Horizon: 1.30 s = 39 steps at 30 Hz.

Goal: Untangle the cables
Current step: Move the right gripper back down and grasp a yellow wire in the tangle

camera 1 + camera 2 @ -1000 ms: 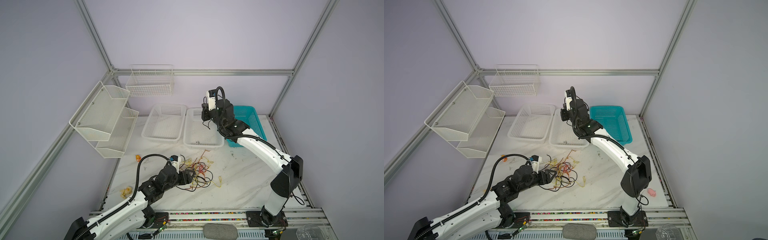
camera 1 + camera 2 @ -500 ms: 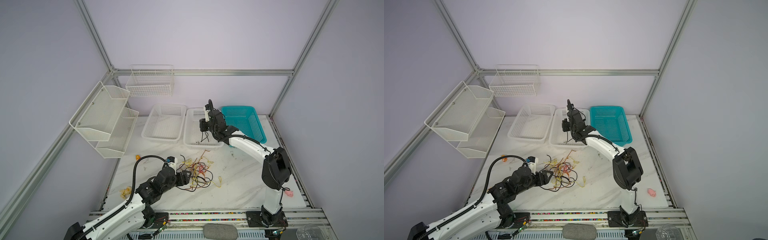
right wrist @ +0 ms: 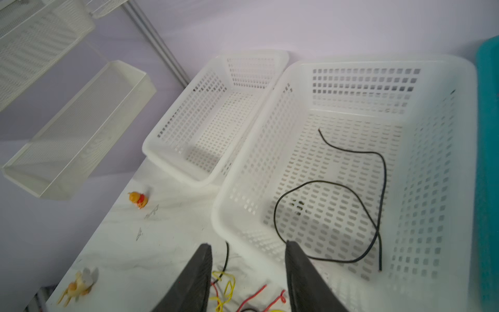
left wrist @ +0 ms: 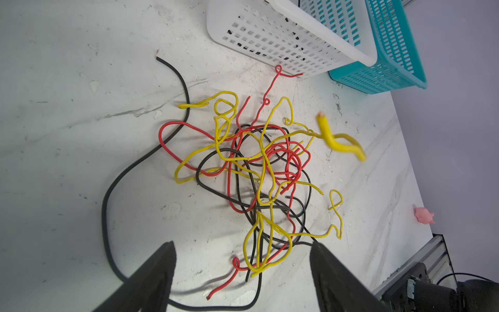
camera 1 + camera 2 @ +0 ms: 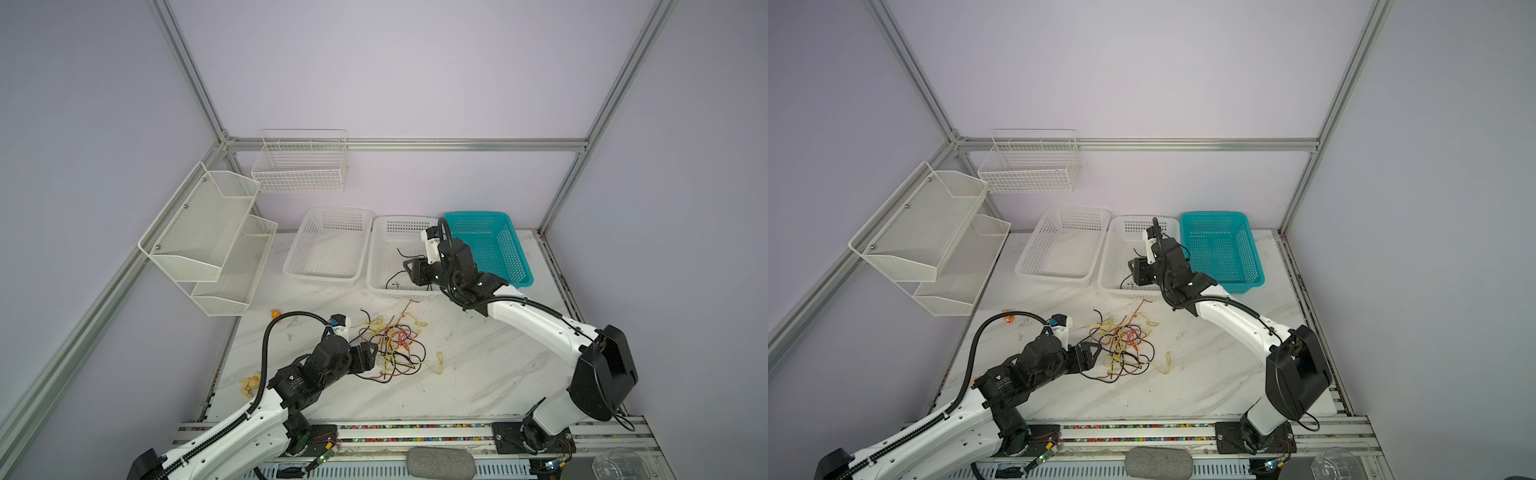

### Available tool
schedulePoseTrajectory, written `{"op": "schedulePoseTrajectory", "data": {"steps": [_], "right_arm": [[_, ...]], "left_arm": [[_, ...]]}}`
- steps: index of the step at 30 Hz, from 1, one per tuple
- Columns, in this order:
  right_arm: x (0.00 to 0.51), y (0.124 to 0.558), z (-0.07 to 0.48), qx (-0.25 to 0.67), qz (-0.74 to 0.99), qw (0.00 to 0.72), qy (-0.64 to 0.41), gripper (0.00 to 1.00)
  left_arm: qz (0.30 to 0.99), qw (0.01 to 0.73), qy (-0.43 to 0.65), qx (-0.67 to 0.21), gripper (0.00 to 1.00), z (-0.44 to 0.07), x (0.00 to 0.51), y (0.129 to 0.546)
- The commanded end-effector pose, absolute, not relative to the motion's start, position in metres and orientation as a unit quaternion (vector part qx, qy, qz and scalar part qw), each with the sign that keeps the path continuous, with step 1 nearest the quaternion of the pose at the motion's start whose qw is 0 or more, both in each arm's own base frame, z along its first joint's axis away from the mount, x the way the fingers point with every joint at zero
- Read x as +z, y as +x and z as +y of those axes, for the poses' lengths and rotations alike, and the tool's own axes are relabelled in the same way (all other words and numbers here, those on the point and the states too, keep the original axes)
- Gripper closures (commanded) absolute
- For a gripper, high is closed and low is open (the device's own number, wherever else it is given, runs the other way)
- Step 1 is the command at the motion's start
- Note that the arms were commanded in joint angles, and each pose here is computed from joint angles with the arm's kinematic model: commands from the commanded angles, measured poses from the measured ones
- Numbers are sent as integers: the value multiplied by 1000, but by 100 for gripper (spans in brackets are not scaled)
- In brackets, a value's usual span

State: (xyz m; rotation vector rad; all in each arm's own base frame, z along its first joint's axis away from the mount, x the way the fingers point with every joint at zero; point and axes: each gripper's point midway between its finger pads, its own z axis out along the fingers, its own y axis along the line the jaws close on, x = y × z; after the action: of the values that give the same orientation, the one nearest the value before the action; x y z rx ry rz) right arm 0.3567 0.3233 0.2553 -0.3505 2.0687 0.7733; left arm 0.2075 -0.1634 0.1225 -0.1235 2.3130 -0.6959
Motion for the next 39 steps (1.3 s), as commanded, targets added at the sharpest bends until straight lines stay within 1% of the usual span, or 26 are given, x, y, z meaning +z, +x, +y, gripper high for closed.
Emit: {"op": "schedulePoseTrajectory", "data": {"steps": [1, 4, 8, 12, 16, 18, 20, 23, 25, 30, 34, 36, 37, 39], "right_arm": [[242, 296, 348, 352, 814, 406, -219, 51], [216, 271, 339, 347, 829, 380, -221, 51], [179, 253, 314, 310, 858, 355, -203, 51], [134, 234, 290, 275, 893, 306, -181, 52], [121, 200, 286, 284, 903, 270, -177, 52], [113, 182, 285, 292, 910, 238, -174, 52], [100, 167, 281, 279, 920, 208, -181, 51], [83, 159, 268, 243, 933, 193, -182, 51], [84, 156, 272, 253, 930, 188, -187, 50], [61, 158, 269, 216, 944, 170, -183, 51], [48, 155, 275, 207, 947, 154, -192, 52], [39, 153, 276, 196, 949, 146, -196, 58], [39, 153, 277, 196, 949, 148, -198, 63], [46, 155, 280, 198, 947, 158, -200, 76]], "left_arm": [[879, 391, -51, -266, 21, -157, 145, 214], [879, 392, -55, -266, 20, -155, 144, 215], [881, 385, -56, -271, 20, -158, 140, 214], [881, 380, -59, -276, 20, -160, 135, 214], [883, 376, -52, -276, 20, -164, 136, 215], [885, 373, -46, -275, 20, -166, 136, 216], [888, 368, -42, -273, 20, -169, 135, 217], [889, 363, -40, -276, 20, -172, 132, 218], [888, 362, -40, -280, 20, -175, 131, 219], [888, 351, -38, -294, 20, -182, 130, 219], [889, 345, -41, -299, 20, -184, 125, 218], [887, 342, -42, -306, 20, -186, 124, 217], [887, 341, -43, -308, 20, -187, 122, 217], [887, 337, -43, -312, 20, -189, 120, 217]]}}
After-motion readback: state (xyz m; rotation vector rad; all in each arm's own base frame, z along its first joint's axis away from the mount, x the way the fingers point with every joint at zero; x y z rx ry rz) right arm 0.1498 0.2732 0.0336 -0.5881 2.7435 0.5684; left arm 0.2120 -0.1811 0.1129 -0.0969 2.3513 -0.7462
